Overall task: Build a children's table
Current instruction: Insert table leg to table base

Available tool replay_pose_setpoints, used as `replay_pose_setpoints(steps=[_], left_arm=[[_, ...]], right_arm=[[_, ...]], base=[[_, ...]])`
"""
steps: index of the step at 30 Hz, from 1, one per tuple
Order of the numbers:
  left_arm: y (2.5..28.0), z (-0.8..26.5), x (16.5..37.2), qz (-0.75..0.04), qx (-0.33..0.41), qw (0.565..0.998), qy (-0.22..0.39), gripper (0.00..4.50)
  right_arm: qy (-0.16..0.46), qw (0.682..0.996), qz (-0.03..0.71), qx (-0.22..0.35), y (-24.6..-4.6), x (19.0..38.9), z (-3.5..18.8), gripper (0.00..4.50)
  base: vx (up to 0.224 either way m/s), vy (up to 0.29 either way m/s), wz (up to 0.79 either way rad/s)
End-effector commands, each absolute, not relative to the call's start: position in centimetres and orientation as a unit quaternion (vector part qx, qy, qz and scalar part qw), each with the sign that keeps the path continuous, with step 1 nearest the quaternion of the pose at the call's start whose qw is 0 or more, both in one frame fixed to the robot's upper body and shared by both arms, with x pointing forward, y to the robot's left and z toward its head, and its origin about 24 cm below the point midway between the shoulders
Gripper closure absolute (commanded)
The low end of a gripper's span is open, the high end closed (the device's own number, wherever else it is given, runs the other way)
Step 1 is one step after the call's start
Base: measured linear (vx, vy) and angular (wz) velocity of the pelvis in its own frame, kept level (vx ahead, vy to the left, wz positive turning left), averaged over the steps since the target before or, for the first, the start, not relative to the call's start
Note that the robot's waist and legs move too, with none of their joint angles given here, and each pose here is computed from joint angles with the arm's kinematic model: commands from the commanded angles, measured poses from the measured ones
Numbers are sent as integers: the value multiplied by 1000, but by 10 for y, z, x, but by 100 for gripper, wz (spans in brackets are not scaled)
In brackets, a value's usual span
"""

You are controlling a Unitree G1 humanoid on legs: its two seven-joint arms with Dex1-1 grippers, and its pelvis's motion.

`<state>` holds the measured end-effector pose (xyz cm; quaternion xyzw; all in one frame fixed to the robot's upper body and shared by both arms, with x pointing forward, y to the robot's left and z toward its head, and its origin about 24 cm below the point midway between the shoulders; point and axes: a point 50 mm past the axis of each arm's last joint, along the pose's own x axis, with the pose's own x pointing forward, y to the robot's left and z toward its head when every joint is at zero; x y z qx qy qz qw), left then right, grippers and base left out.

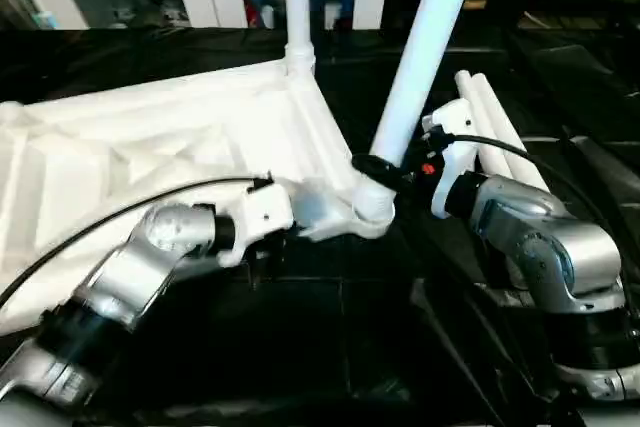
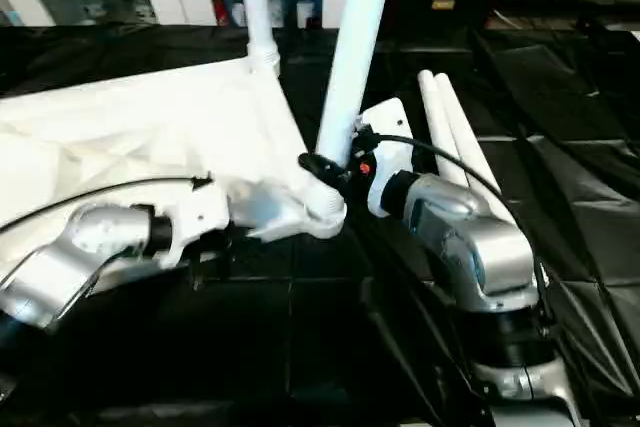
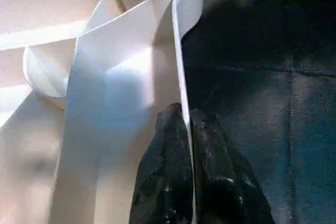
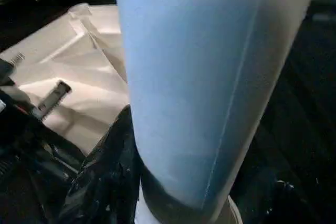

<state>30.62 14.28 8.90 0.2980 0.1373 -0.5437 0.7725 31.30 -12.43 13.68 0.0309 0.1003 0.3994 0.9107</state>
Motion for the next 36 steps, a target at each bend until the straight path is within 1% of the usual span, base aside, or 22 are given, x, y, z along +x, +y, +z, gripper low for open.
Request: replay_pose_setpoints(steps=[1, 8, 11, 16, 22, 25, 29, 30, 36], left_arm=[[143, 74, 302, -554, 299, 760, 160, 450], [142, 73, 305, -558, 300, 757, 157, 450], [141, 74, 305, -571, 278, 757, 151, 450], [139, 73, 303, -590, 257, 750, 151, 450], [139, 72, 303, -596, 247, 748, 156, 450], [142, 70, 305, -597, 242, 747, 164, 450], [143, 70, 307, -596, 245, 747, 166, 450], [144, 70, 307, -597, 244, 746, 166, 450], [144, 71, 310, -600, 251, 741, 165, 450]], right_arm=[[92, 909, 405, 28, -124, 314, 138, 264], [101, 904, 416, 20, -125, 315, 139, 264], [103, 906, 409, 25, -128, 319, 136, 264], [109, 907, 405, 44, -129, 323, 126, 264], [121, 902, 408, 68, -131, 323, 114, 264], [130, 900, 408, 84, -137, 318, 101, 264], [128, 900, 407, 90, -139, 314, 94, 264], [122, 900, 409, 92, -141, 310, 90, 264], [97, 900, 416, 90, -142, 301, 83, 265]], base=[[0, 0, 0], [0, 0, 0], [0, 0, 0], [0, 0, 0], [0, 0, 0], [0, 0, 0], [0, 0, 0], [0, 0, 0], [0, 0, 0]])
